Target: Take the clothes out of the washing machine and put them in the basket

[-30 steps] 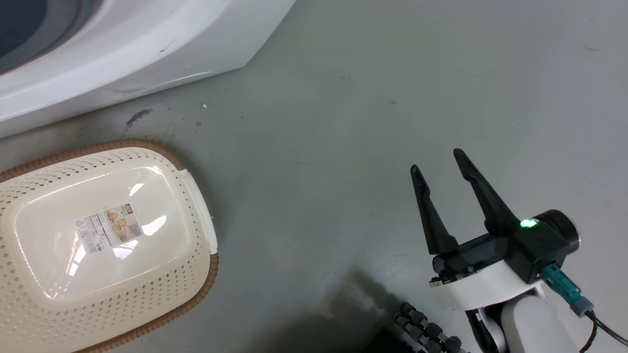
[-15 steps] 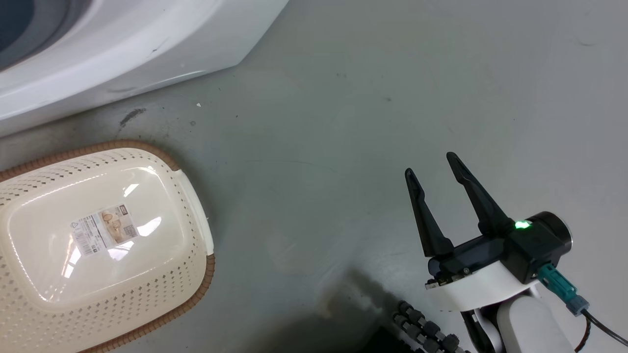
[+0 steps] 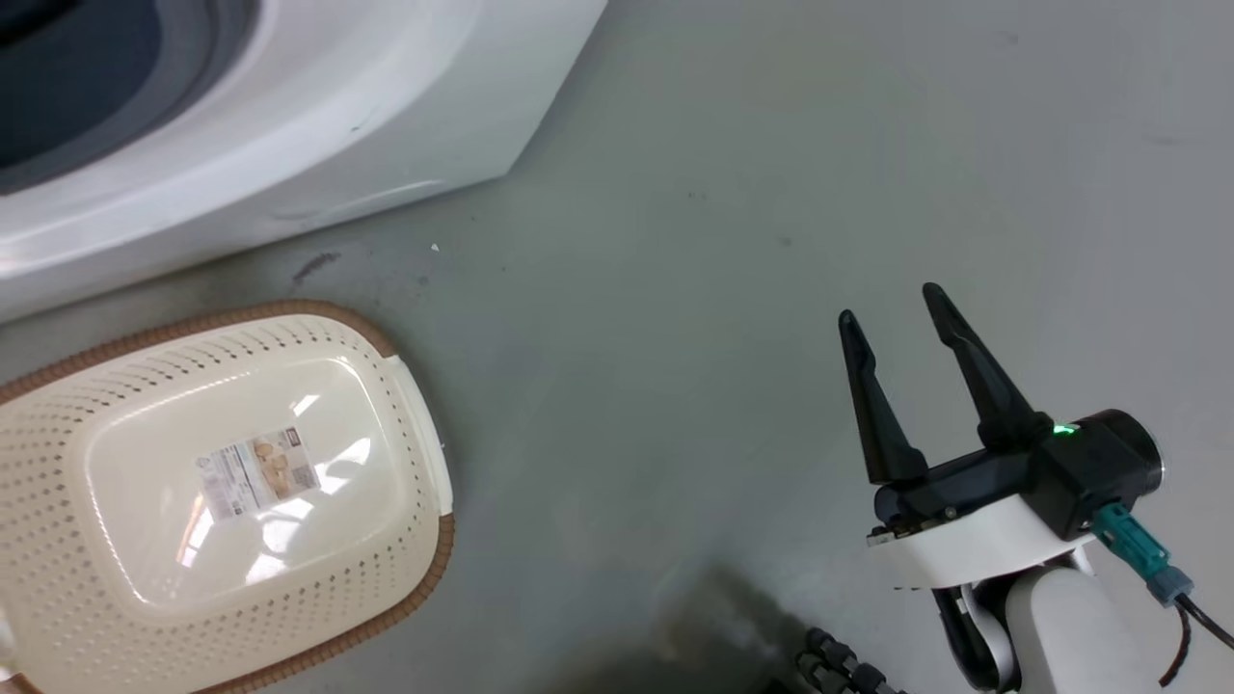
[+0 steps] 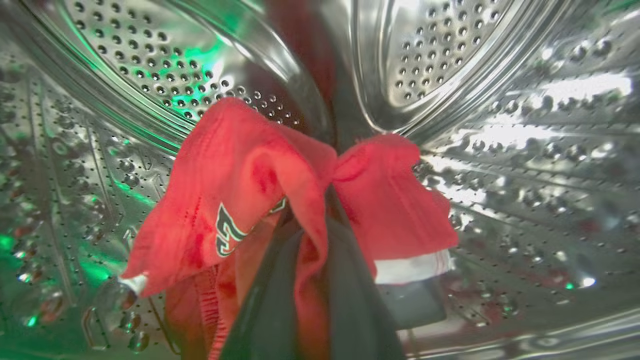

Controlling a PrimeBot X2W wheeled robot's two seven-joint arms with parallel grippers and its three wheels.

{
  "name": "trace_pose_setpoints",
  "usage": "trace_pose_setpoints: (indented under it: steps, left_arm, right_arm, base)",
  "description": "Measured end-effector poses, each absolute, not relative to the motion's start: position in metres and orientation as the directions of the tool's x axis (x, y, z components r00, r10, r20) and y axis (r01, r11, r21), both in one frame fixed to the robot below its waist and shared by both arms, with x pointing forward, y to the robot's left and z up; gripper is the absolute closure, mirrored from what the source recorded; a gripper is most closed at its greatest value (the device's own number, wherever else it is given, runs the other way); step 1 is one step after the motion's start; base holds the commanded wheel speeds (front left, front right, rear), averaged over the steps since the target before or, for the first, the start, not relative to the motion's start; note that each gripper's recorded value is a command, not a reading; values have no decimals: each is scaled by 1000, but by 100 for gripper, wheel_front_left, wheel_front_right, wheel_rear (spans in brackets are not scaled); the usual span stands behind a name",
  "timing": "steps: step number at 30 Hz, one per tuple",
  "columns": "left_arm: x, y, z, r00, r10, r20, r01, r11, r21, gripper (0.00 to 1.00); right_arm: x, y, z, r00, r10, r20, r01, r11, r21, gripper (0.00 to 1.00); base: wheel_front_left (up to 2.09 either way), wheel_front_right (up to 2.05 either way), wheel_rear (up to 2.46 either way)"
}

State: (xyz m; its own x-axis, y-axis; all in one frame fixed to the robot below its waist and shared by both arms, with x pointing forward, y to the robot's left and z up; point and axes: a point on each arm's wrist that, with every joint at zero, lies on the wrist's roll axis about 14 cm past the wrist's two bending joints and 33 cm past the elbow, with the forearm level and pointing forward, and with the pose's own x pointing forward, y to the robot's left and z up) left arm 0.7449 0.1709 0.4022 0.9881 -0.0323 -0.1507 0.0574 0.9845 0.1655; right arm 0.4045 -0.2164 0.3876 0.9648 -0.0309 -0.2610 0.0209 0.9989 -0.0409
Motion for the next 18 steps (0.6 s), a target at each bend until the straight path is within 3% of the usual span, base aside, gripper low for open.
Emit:
trace_pose_setpoints:
  steps: [18]
  left_arm:
    - [660,163,490,996,-85,10,84,996,35,100]
  right_arm:
    - [367,-231,453,987,-96,-132,93,995,-28,0]
  base:
    - [0,0,0]
